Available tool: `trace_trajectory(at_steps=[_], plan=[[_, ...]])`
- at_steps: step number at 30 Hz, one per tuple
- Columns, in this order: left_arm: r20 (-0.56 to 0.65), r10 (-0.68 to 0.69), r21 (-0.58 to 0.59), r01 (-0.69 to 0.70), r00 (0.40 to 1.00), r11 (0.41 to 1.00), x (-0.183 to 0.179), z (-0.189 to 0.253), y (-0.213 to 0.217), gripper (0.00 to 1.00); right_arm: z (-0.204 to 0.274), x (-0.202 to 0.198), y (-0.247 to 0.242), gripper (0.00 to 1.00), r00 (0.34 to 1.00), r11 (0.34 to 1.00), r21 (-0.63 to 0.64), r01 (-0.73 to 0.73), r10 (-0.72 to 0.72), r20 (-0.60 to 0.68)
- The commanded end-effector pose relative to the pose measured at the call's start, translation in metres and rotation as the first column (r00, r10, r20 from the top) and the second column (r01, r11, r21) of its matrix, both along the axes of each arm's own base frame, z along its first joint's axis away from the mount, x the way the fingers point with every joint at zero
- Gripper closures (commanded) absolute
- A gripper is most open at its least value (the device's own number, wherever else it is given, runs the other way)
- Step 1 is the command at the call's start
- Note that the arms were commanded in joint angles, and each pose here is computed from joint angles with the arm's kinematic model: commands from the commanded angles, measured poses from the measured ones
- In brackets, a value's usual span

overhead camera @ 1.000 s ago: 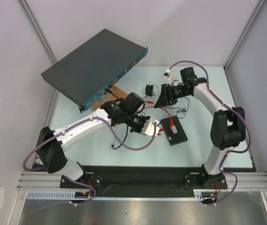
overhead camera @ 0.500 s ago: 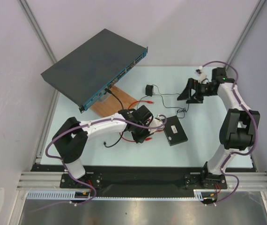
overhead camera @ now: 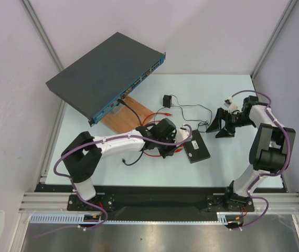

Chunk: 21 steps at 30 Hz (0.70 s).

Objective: Insert the plug into the switch port

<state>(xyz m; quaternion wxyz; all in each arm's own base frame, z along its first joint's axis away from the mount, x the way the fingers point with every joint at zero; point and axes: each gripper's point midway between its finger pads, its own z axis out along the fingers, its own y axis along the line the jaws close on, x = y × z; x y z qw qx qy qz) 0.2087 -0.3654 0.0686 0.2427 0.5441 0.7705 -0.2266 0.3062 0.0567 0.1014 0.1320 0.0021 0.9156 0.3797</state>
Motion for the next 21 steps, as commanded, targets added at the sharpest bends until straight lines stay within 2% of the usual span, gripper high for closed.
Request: trace_trajectory(at_steps=[1,8,21], plan=[[0.040,-0.081,-0.107,0.085,0.996,0.991,0.002,0.006,-0.030,1.00,0.002,-0.002,-0.001,0.17,1.000,0.999,0.038,0.001,-0.001,0.004],[-0.016,-0.082,-0.105,0.080,0.997,0.991,-0.002,-0.016,-0.036,1.00,-0.010,-0.002,0.001,0.23,0.998,0.994,0.102,0.041,-0.035,-0.054],[-0.011,-0.061,-0.045,0.060,0.998,0.997,0.000,-0.041,-0.024,1.00,-0.022,0.008,0.006,0.32,0.993,0.986,0.141,0.088,-0.076,-0.090]])
